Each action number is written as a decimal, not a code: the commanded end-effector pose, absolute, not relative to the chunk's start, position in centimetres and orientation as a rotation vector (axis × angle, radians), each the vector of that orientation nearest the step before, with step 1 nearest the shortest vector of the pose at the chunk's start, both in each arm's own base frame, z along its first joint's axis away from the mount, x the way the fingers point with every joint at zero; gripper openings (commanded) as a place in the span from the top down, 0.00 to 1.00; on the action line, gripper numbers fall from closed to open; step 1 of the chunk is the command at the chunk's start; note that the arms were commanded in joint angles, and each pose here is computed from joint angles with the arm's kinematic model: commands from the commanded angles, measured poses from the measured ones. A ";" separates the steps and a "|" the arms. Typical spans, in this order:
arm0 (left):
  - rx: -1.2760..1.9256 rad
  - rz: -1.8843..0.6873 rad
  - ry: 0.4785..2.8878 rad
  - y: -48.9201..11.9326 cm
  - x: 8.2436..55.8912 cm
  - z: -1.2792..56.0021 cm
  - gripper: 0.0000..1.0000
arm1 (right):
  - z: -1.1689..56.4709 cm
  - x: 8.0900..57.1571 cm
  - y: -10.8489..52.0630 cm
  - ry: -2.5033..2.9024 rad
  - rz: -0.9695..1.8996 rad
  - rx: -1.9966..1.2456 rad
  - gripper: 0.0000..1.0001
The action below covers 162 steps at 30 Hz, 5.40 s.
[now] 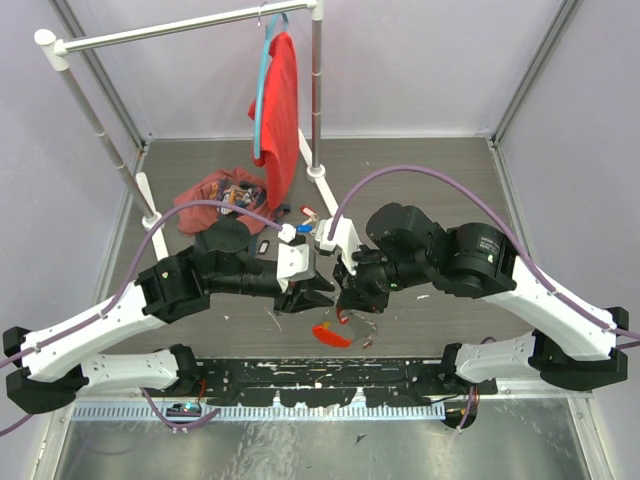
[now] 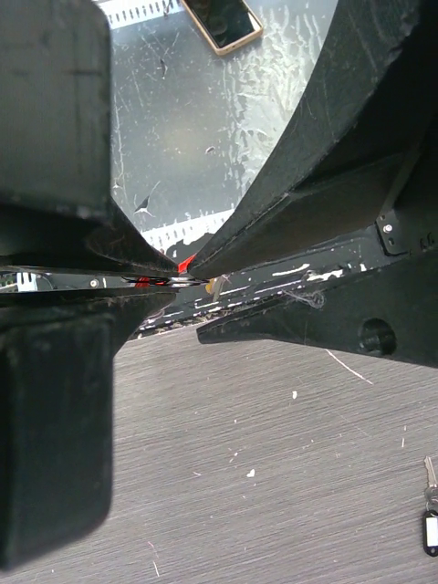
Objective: Put the keys on the keyring
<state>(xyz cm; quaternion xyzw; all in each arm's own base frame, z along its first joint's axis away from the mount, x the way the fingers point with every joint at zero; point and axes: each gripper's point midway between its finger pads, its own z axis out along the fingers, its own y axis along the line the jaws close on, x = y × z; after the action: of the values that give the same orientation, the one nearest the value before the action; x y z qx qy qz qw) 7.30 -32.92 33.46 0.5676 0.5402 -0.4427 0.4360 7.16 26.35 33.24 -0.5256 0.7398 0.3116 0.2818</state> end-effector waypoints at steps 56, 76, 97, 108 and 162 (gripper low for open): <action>0.886 -1.184 1.272 -31.8 9.8 37.9 1.00 | 41.5 10.2 25.1 1.732 1.133 -0.571 0.65; 0.895 -1.178 1.263 -31.8 9.8 38.2 1.00 | 40.1 11.0 25.9 1.799 1.104 -0.538 0.74; 0.898 -1.172 1.256 -31.6 9.7 38.3 1.00 | 39.2 11.6 25.5 1.834 1.056 -0.498 0.99; 0.897 -1.168 1.252 -31.6 9.8 38.5 1.00 | 38.4 11.6 25.2 1.868 1.042 -0.490 0.99; 0.953 -1.232 1.201 -31.4 8.1 39.5 1.00 | 41.5 10.6 24.8 1.631 1.010 -0.731 0.61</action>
<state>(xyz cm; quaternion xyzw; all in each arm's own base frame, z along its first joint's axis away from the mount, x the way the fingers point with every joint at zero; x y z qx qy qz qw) 9.12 -31.67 36.61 0.4020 0.5478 -0.4985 0.5384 11.37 24.73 37.15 -0.2711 0.7486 0.3855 0.4664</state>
